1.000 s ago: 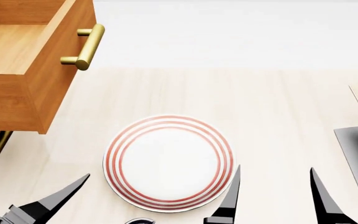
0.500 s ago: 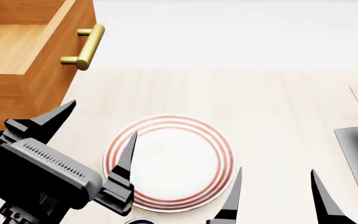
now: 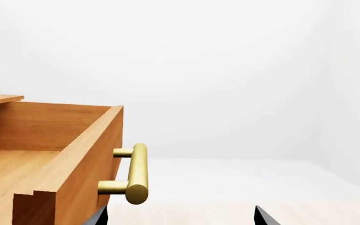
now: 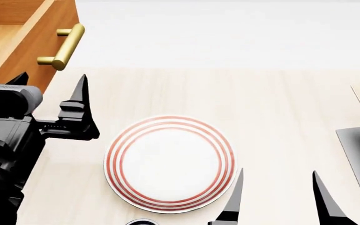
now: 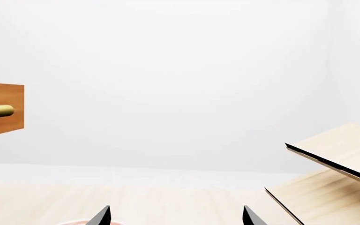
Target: Close the top drawer of the cabinet.
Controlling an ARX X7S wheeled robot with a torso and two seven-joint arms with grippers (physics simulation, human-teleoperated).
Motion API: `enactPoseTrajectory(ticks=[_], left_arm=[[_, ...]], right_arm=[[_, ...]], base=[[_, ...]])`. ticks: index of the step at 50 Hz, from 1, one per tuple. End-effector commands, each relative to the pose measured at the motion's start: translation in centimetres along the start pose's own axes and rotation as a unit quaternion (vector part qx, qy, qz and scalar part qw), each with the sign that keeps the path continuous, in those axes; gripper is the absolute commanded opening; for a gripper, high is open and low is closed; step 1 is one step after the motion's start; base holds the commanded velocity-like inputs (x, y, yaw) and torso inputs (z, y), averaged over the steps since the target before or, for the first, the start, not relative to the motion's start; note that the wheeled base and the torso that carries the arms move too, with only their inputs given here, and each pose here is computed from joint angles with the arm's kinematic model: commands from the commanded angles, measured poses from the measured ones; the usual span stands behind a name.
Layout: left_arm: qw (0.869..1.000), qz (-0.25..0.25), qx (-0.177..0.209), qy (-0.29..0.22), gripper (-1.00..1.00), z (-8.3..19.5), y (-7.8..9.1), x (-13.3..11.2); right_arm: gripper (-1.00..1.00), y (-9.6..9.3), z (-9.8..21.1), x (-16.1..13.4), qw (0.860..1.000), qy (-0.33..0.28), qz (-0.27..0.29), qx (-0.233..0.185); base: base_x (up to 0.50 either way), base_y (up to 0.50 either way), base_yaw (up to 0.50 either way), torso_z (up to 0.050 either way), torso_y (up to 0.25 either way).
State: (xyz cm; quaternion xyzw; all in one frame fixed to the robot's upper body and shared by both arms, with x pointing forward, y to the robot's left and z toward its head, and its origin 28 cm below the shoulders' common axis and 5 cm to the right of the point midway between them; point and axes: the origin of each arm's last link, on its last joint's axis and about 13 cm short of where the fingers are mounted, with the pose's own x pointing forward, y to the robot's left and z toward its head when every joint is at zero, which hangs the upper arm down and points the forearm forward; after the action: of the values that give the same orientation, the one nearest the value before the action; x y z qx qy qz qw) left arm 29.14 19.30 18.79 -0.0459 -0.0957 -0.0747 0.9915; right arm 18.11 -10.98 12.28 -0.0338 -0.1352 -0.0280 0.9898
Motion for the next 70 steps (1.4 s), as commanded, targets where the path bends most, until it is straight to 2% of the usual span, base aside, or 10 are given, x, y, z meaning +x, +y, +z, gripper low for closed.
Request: enactPoseTrajectory(ticks=[1,6,10,13,25,42,48,57,58,70], left_arm=[[0.997,0.066,-0.032,0.008,1.0,0.1,1.3,0.9],[0.995,0.092,-0.049,0.005,1.0,0.2,1.8,1.1],[0.987,0.147,-0.068,-0.003,1.0,0.3,2.7,1.5],[0.982,0.166,-0.086,-0.005,1.0,0.5,3.3,1.6],[0.975,0.201,-0.093,-0.016,1.0,1.1,4.5,1.9],[0.964,0.249,-0.08,-0.042,1.0,2.7,6.8,2.9],[0.955,0.285,-0.066,-0.054,1.0,4.1,8.1,3.5],[0.942,0.321,-0.07,-0.06,1.0,4.4,10.0,3.9],[0.91,0.387,-0.126,-0.08,1.0,3.9,11.1,3.4],[0.91,0.387,-0.126,-0.077,1.0,3.9,11.3,3.5]], right_arm=[[1.0,0.0,-0.1,0.0,1.0,0.0,0.0,0.0],[1.0,0.0,-0.2,0.0,1.0,0.001,0.001,-0.001],[1.0,0.0,-0.2,0.0,1.0,0.001,0.001,-0.001],[1.0,0.0,-0.2,0.0,1.0,0.002,0.0,0.0],[1.0,0.0,-0.3,-0.1,1.0,0.002,0.002,0.0],[1.0,0.2,-0.7,-0.2,1.0,0.006,0.007,-0.002],[1.0,0.2,-1.0,0.0,1.0,0.01,0.006,-0.003],[1.0,0.4,-1.0,0.0,1.0,0.009,0.01,-0.004],[1.0,0.4,-1.0,0.0,1.0,0.009,0.012,-0.004],[1.0,0.4,-1.0,0.0,1.0,0.01,0.012,-0.002]], base=[[0.0,0.0,0.0,0.0,0.0],[0.0,0.0,0.0,0.0,0.0],[0.0,0.0,0.0,0.0,0.0],[0.0,0.0,0.0,0.0,0.0],[0.0,0.0,0.0,0.0,0.0],[0.0,0.0,0.0,0.0,0.0],[0.0,0.0,0.0,0.0,0.0],[0.0,0.0,0.0,0.0,0.0],[0.0,0.0,0.0,0.0,0.0],[0.0,0.0,0.0,0.0,0.0]])
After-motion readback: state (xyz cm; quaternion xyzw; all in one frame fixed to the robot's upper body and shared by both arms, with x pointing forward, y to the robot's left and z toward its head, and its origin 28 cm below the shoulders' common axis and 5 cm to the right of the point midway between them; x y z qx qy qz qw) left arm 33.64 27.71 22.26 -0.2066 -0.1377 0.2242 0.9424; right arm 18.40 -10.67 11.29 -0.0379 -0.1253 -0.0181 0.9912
